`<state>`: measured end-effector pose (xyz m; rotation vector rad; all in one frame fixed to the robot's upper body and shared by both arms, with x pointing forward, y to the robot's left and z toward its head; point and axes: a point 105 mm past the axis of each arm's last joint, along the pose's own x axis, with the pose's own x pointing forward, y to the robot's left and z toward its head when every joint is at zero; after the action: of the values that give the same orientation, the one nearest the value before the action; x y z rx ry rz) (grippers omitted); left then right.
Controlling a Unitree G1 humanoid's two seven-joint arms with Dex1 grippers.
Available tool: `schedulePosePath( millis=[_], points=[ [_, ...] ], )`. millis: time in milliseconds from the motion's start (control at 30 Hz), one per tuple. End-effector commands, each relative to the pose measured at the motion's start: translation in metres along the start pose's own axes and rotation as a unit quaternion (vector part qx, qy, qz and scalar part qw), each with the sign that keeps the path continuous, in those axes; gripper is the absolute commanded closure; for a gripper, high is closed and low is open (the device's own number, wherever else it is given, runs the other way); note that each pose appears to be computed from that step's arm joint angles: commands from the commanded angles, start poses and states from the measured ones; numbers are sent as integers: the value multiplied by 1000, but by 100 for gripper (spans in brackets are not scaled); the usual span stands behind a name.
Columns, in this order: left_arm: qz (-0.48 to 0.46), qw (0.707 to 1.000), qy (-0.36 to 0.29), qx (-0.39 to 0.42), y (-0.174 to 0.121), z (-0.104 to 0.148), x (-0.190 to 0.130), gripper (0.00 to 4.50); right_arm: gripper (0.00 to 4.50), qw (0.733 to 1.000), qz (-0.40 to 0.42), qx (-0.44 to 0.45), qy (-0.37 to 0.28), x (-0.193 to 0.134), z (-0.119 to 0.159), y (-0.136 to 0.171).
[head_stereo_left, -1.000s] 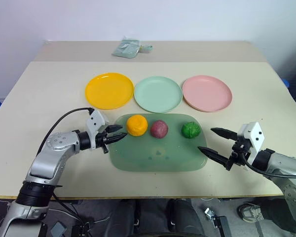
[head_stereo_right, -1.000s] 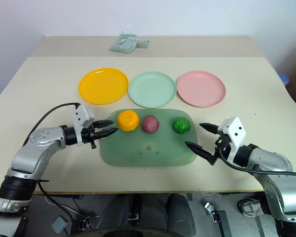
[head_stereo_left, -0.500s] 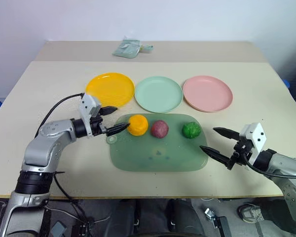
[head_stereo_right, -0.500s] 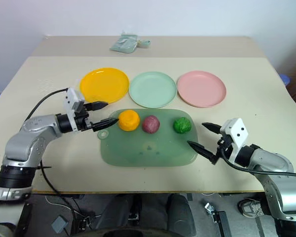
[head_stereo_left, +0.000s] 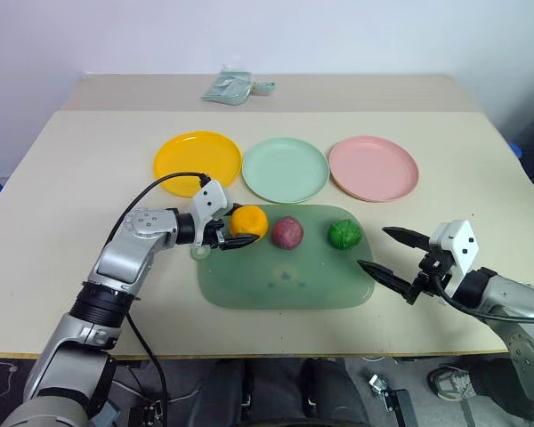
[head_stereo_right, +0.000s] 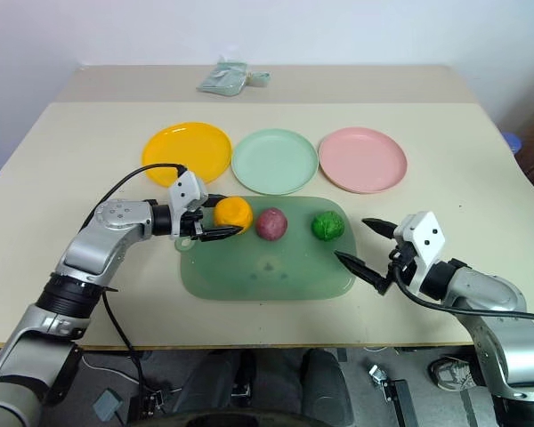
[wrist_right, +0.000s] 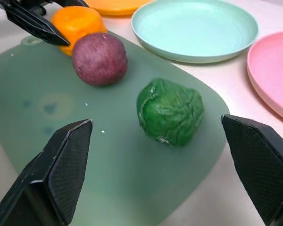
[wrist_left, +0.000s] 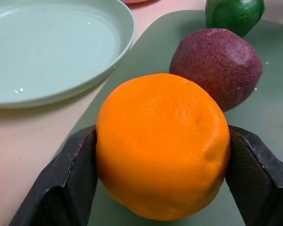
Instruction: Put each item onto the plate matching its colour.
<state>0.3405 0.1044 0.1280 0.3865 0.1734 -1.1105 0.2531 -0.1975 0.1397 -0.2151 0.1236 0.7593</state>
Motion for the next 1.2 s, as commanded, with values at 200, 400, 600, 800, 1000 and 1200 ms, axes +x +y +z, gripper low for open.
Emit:
schedulePosePath(
  millis=[200,400,600,800,1000,1200],
  points=[
    [329,943,-35,-28,120,21,-56,137,0,999,9,-21,-31,6,29,5],
    [373,926,6,-66,147,4,-43,87,0,998,29,-22,-50,26,41,8],
    [381,923,-15,-55,153,12,-42,2,0,996,55,-33,-56,56,53,25],
    [332,936,-114,-3,128,42,-65,2,0,996,52,-47,-47,96,50,41],
    [105,989,-95,42,23,33,-59,2,0,997,55,-47,8,118,27,46],
    [-19,998,-56,12,-49,14,-50,0,75,998,44,-44,14,128,25,38]
  ],
)
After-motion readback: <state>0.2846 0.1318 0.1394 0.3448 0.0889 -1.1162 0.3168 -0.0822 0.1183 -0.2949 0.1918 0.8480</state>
